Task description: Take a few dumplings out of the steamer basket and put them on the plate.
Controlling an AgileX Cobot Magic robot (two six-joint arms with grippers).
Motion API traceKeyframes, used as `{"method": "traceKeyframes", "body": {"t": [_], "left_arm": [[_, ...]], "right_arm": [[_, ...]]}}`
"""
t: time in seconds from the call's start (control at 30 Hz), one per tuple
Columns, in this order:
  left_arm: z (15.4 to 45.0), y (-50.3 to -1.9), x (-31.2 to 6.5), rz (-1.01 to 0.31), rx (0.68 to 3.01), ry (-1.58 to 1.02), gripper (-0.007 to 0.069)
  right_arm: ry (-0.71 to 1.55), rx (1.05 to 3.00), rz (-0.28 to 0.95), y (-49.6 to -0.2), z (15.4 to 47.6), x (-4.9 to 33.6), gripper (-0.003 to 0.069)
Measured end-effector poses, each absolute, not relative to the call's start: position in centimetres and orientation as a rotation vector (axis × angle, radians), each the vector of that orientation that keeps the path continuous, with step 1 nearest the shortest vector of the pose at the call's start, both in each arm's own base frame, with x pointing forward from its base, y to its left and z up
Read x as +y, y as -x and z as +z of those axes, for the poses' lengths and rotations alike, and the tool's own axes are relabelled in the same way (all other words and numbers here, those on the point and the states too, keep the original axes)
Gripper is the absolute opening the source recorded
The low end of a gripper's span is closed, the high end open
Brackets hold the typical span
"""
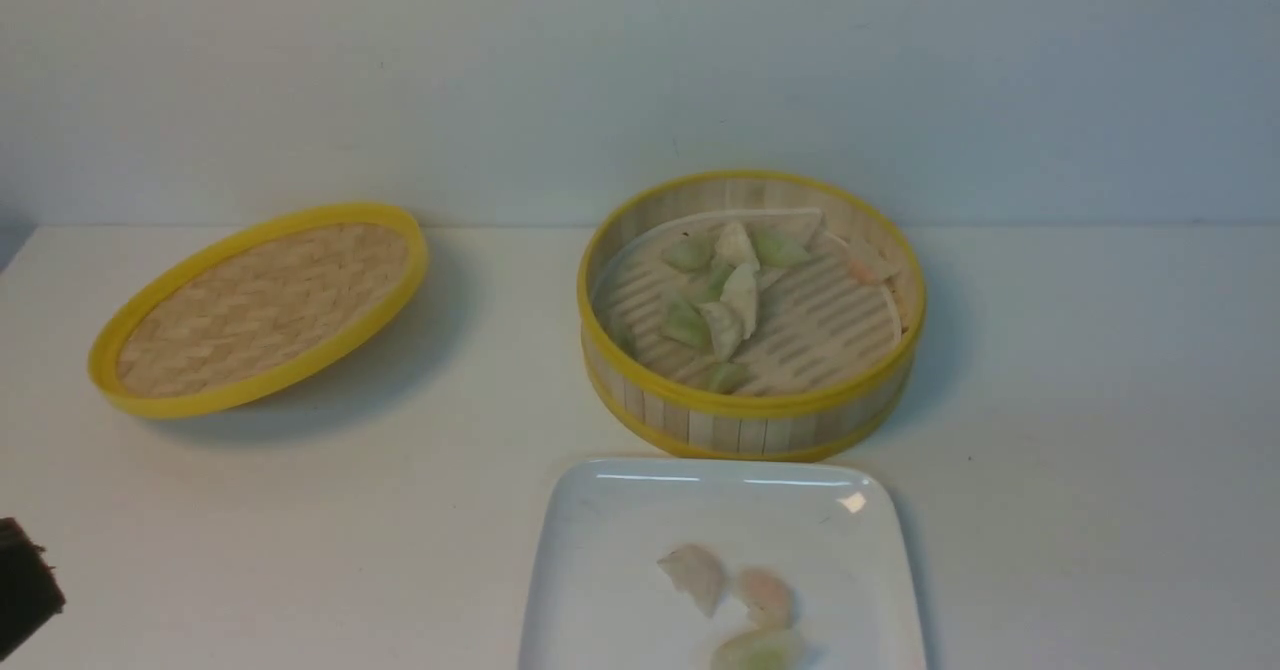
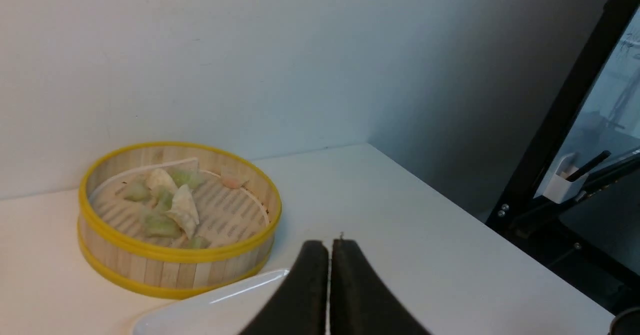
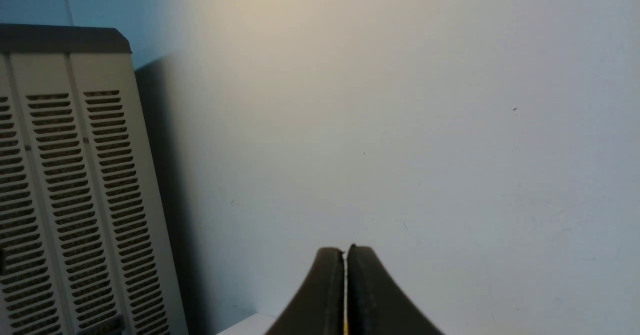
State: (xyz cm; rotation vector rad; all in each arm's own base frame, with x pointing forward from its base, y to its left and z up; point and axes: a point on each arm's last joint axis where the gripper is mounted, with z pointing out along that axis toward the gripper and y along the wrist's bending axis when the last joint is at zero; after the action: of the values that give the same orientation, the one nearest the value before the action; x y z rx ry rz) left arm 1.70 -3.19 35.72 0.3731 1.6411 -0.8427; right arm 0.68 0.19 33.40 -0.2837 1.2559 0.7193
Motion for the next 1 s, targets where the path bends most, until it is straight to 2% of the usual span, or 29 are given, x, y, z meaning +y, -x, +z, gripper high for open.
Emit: {"method": "traceKeyframes", "body": {"t": [0.13,0.23,0.43,0.57,0.6,0.63,0.7,0.73,0.83,1.0], "left_arm": [[35.6,-1.9,-3.0,-0.758,1.625,-0.421,-0.0006],[34.9,-2.4,-2.9,-0.636,1.611,-0.483,-0.0006],[31.6,-4.1,-2.9,-0.414,1.618,-0.536,-0.0006],[27.8,-4.8,-2.4,-0.317,1.667,-0.413,-0.0006],[27.7,-4.7,-2.3,-0.312,1.664,-0.404,-0.0006],[25.9,-4.8,-1.9,-0.264,1.686,-0.332,-0.0006],[24.9,-4.7,-1.7,-0.234,1.699,-0.293,-0.0006],[23.0,-4.6,-1.3,-0.182,1.718,-0.228,-0.0006],[20.3,-4.9,-1.0,-0.119,1.779,-0.158,-0.0006],[17.1,-5.2,-0.7,-0.073,1.88,-0.107,-0.0006]], "right_arm": [[0.284,1.256,0.719,-0.7,33.4,0.2,-0.0001],[0.284,1.256,0.719,-0.7,33.4,0.2,-0.0001],[0.284,1.256,0.719,-0.7,33.4,0.2,-0.0001],[0.284,1.256,0.719,-0.7,33.4,0.2,-0.0001],[0.284,1.256,0.719,-0.7,33.4,0.2,-0.0001],[0.284,1.256,0.719,-0.7,33.4,0.2,-0.0001],[0.284,1.256,0.719,-0.7,33.4,0.2,-0.0001],[0.284,1.256,0.719,-0.7,33.4,0.2,-0.0001],[0.284,1.257,0.719,-0.7,33.4,0.2,-0.0001],[0.284,1.26,0.718,-0.7,33.4,0.2,-0.0001]]}}
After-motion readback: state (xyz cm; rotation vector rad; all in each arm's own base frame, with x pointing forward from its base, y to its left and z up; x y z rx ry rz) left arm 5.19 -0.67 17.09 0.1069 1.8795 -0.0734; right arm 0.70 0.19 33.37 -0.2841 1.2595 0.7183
